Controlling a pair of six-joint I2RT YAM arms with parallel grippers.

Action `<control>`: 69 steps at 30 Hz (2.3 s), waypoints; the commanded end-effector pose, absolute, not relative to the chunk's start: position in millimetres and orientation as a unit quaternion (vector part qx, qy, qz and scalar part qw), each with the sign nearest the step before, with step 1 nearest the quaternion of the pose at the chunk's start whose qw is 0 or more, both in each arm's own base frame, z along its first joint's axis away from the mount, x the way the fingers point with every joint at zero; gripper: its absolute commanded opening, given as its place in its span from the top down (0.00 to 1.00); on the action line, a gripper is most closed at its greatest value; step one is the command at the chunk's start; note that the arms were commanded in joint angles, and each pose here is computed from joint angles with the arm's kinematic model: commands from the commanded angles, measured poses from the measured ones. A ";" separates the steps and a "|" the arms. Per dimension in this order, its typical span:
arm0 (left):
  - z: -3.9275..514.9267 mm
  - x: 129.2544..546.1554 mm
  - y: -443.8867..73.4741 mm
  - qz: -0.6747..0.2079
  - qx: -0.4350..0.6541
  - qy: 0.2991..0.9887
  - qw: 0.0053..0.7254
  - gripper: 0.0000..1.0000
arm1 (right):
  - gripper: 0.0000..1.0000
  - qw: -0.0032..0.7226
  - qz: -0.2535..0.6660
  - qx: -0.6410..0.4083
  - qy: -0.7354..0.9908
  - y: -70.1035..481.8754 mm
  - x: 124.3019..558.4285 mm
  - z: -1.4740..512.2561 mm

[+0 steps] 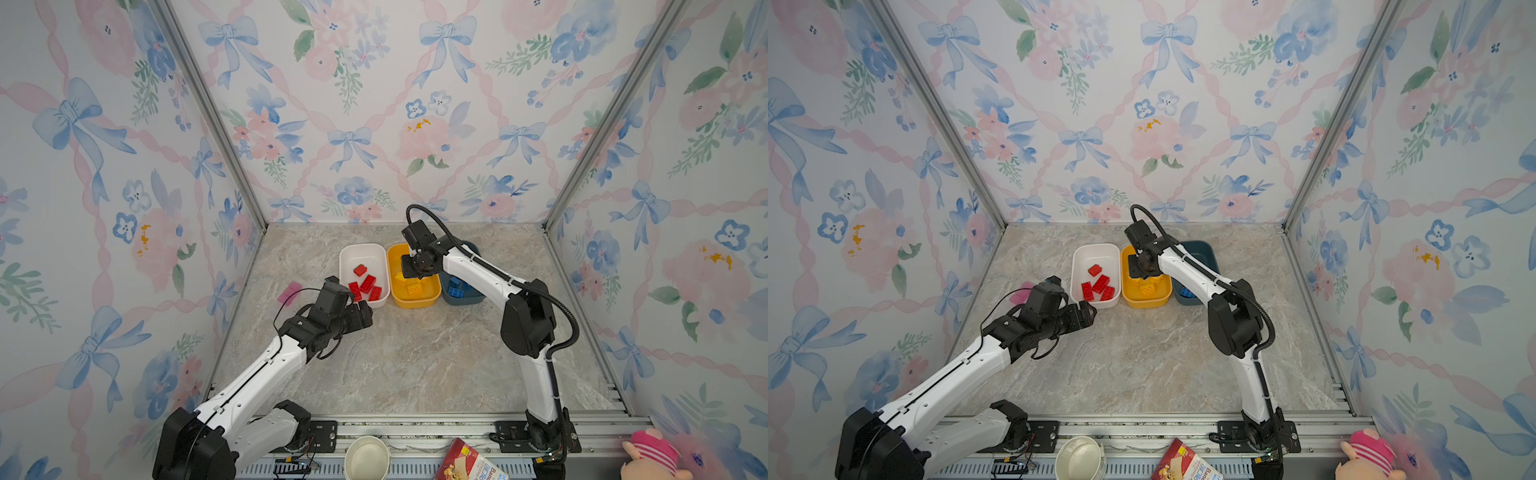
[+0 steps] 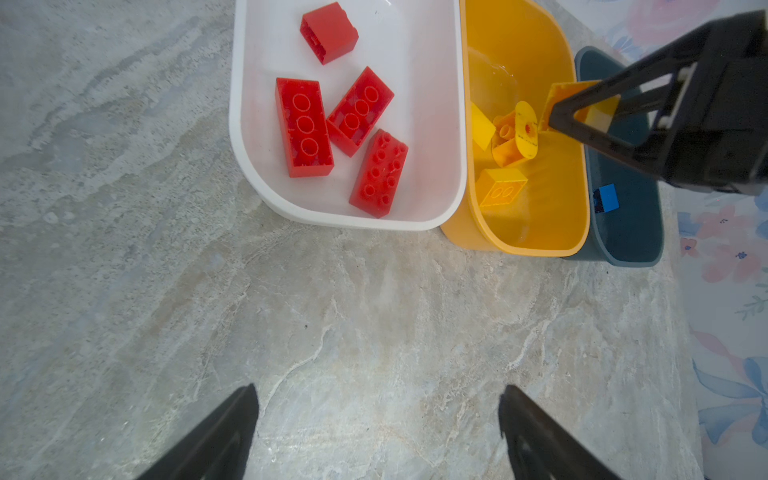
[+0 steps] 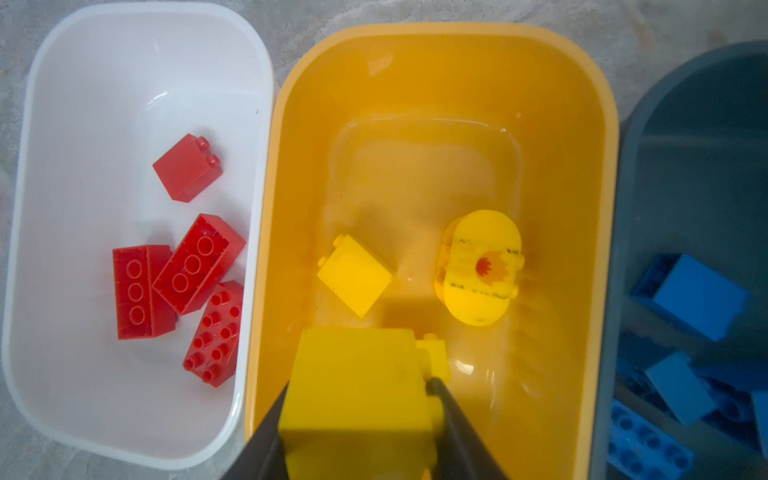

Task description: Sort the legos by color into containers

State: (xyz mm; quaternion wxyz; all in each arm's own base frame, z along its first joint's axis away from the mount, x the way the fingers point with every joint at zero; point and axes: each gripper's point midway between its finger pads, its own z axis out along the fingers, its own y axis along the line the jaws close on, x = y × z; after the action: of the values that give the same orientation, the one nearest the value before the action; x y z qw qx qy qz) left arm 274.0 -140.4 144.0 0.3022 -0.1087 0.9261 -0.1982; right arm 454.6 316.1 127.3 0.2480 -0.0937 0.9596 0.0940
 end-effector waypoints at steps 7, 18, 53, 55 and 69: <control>143.8 275.7 -140.5 -0.194 -0.107 0.925 0.310 0.07 | 0.64 0.238 0.082 -0.088 0.964 315.4 494.7 105.8; 142.6 279.0 -138.8 -0.187 -0.107 0.924 0.315 0.07 | 0.43 0.227 0.082 -0.090 0.966 313.5 496.5 98.7; 197.9 323.4 -79.0 -0.046 -0.079 0.841 0.533 0.02 | 0.03 0.353 0.097 -0.086 0.927 198.8 384.4 203.6; 200.7 326.8 -74.3 -0.040 -0.081 0.833 0.546 0.02 | 0.03 0.360 0.090 -0.075 0.926 181.6 380.9 201.6; 210.6 335.1 -34.0 0.018 -0.076 0.773 0.630 0.02 | 0.03 0.431 -0.027 0.033 0.901 37.7 365.2 187.2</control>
State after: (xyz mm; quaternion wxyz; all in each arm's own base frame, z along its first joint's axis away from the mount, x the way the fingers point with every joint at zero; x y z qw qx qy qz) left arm 332.5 -41.5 191.8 0.5876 -0.0838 0.8048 0.0029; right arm 362.3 61.1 177.6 0.3923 0.0155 0.9197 -0.0012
